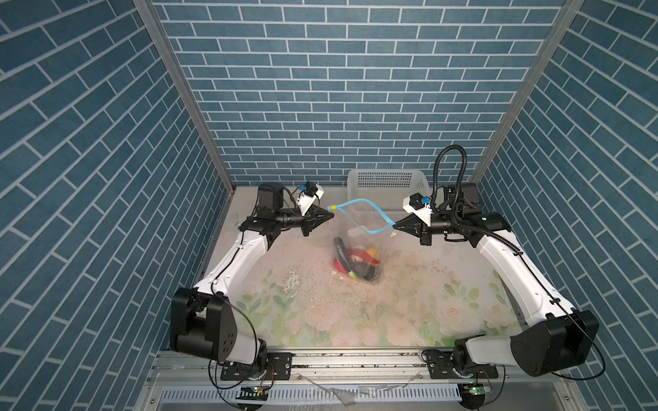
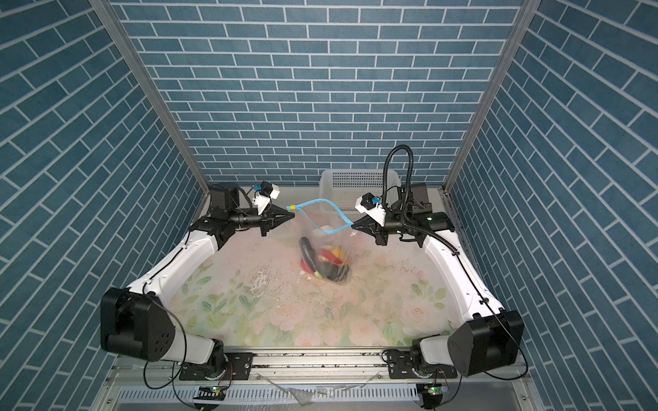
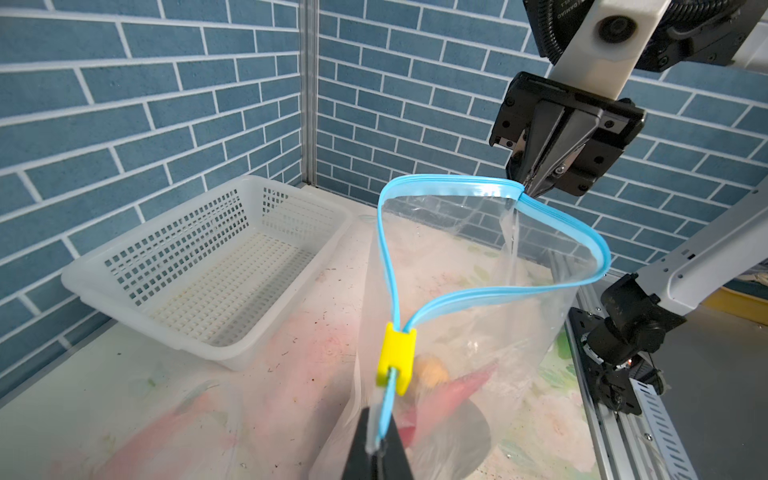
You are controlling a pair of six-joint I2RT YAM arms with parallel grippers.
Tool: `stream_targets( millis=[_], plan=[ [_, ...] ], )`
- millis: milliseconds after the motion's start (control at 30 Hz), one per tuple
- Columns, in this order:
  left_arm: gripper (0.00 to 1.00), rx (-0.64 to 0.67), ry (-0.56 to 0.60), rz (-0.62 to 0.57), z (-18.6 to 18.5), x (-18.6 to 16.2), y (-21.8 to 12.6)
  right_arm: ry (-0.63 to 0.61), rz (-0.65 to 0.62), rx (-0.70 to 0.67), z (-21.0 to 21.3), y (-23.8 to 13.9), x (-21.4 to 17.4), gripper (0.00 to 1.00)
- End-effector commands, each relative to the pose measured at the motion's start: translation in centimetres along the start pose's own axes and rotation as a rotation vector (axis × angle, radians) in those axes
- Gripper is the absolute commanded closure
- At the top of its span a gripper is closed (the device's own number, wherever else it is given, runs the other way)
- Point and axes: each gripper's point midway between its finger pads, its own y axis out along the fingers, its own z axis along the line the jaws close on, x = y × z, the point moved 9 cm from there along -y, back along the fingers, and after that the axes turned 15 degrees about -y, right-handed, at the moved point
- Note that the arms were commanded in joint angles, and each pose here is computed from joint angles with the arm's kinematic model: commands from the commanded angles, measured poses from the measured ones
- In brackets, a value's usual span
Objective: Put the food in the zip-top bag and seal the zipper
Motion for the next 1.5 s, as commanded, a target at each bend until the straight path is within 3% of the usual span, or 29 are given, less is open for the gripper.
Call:
stream_targets(
  millis=[0,333,600,800,900,1033,1267,1367,1467],
  plan=[
    [1.0,0.103,-0.034,-0.052,-0.9,0.5,-1.1,-0.058,-0.007,-0.048,0.1,-1.9,2.7,1.0],
    [1.0,0.229,-0.118,-0.05,-3.6,-0.9,-3.7,-0.043,0.039,-0.073,0.4,-2.9,3.5,1.0],
    [1.0,0.288,-0.151,-0.079,-2.9,-2.3,-4.5,-0.009,0.092,-0.078,0.4,-2.9,3.1,1.0],
    [1.0,0.3,-0.186,-0.099,-2.5,-1.8,-4.3,0.022,0.099,-0.069,0.3,-2.8,2.9,1.0],
    [1.0,0.215,-0.185,-0.081,-3.6,-1.1,-3.1,0.042,0.062,-0.033,0.2,-2.5,3.1,0.99],
    [1.0,0.145,-0.107,-0.064,-5.6,-0.8,-2.0,0.04,0.034,-0.011,0.4,-2.5,3.7,0.81],
    [1.0,0.106,-0.07,-0.038,-6.5,-1.0,-1.5,-0.039,0.03,0.018,1.6,-1.6,5.8,0.35],
    [1.0,0.089,-0.058,-0.037,-6.8,-1.0,-1.4,-0.098,0.042,0.058,2.0,-0.1,7.0,0.24],
    [1.0,0.082,-0.046,-0.03,-7.1,-1.1,-1.5,-0.172,0.05,0.115,2.4,1.6,8.3,0.21]
  ],
)
